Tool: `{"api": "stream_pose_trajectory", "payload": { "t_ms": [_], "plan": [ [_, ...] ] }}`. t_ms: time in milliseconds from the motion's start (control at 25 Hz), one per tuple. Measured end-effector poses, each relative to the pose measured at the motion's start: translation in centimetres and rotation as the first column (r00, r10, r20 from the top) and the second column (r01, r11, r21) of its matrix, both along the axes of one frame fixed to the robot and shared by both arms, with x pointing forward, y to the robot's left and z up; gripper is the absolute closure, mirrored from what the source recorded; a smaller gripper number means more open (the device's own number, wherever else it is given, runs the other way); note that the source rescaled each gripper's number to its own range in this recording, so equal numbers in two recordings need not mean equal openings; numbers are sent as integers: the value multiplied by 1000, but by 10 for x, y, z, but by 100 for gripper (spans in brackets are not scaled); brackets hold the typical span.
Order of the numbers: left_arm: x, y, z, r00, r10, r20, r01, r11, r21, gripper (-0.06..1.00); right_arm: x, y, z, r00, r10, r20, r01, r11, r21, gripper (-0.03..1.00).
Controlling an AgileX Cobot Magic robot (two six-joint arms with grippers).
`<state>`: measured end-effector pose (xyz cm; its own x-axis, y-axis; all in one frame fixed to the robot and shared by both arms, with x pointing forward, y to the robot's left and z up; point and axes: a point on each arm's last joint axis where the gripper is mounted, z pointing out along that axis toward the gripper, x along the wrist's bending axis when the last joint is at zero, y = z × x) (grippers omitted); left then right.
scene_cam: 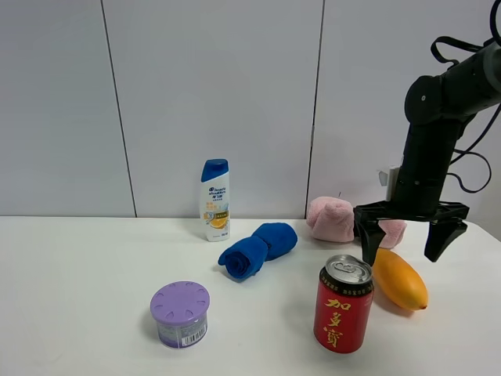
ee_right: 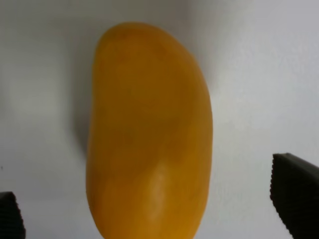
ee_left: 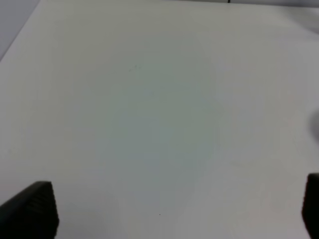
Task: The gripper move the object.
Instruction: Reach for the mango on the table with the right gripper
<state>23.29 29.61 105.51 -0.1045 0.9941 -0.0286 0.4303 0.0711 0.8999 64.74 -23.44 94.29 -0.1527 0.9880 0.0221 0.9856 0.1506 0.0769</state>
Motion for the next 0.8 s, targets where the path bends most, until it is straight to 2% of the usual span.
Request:
{"api": "stream_pose_trajectory", "payload": {
  "t_ms": [200,520,800],
  "plan": [
    [0,0,0,1000,0,0,0,1000,0,-6,4,0,-3,999,-1,36,1,1000,0,-2],
    [0,0,0,1000,0,0,0,1000,0,-6,6,0,-36,999,-16,-45,15,1000,-15,2],
    [0,0,0,1000,0,0,0,1000,0,-6,6,0,-46,998,-16,-68,15,1000,-18,2]
  ]
}}
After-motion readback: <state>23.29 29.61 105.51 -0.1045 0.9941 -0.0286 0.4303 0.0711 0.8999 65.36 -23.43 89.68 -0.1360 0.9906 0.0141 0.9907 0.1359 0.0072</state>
